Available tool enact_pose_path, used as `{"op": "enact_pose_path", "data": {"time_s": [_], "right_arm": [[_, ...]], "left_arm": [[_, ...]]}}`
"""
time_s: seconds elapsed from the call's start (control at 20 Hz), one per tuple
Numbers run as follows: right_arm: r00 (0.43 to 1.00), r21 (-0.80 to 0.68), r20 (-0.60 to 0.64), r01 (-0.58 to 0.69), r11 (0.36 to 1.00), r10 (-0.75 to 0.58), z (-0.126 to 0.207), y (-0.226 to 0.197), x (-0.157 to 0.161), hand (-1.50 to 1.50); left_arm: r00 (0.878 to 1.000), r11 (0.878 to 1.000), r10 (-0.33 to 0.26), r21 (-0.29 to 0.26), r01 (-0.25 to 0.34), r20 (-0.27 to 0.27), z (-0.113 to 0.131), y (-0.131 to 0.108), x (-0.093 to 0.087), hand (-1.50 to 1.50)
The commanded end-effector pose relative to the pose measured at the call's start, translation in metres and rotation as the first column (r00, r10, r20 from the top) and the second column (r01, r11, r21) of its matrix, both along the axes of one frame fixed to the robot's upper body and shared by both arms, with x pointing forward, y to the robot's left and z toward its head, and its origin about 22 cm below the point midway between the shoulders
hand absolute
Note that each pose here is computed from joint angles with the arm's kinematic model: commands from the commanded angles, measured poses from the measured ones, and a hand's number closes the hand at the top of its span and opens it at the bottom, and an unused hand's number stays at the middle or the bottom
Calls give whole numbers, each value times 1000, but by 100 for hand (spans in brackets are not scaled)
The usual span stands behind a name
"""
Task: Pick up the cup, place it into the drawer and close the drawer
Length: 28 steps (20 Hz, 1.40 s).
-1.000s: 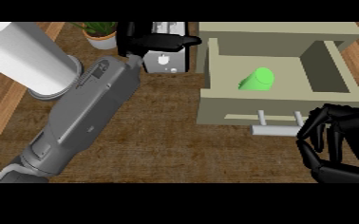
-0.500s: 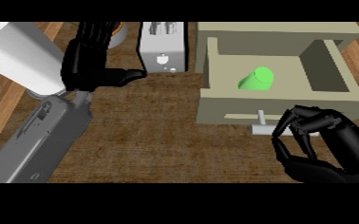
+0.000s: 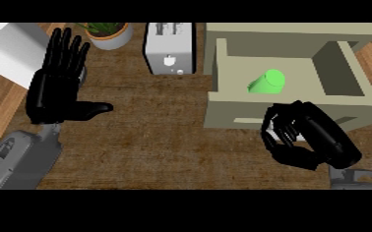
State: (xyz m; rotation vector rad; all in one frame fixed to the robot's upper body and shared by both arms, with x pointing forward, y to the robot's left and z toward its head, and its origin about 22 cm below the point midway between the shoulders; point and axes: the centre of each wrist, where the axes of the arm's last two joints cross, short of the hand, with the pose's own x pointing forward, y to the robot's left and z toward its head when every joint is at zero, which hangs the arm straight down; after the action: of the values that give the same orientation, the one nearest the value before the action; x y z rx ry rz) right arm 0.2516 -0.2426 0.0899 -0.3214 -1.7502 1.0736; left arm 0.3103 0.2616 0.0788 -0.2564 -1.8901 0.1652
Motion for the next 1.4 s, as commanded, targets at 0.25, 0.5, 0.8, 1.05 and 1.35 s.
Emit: {"op": "enact_pose_path", "data": {"time_s": [0.25,0.5,0.8,1.05,1.35], "right_arm": [[1000,-166,-21,2,986,-5,-59,40,50,-150],[998,-256,-50,12,967,-26,-87,33,67,-150],[995,-228,-90,16,974,-38,-102,21,103,-150],[993,-199,-114,12,980,-35,-108,14,127,-150],[986,-179,-154,31,983,-59,-88,-1,160,-150]], "left_arm": [[1000,1000,-3,-8,3,-11,-16,42,-35,-150],[1000,1000,9,-22,-10,-18,-10,60,-46,-150],[1000,1000,2,-25,-2,-18,-37,86,-55,-150],[1000,999,23,-27,-23,-10,-35,78,-58,-150],[1000,999,-27,-33,27,7,-34,89,-46,-150]]}}
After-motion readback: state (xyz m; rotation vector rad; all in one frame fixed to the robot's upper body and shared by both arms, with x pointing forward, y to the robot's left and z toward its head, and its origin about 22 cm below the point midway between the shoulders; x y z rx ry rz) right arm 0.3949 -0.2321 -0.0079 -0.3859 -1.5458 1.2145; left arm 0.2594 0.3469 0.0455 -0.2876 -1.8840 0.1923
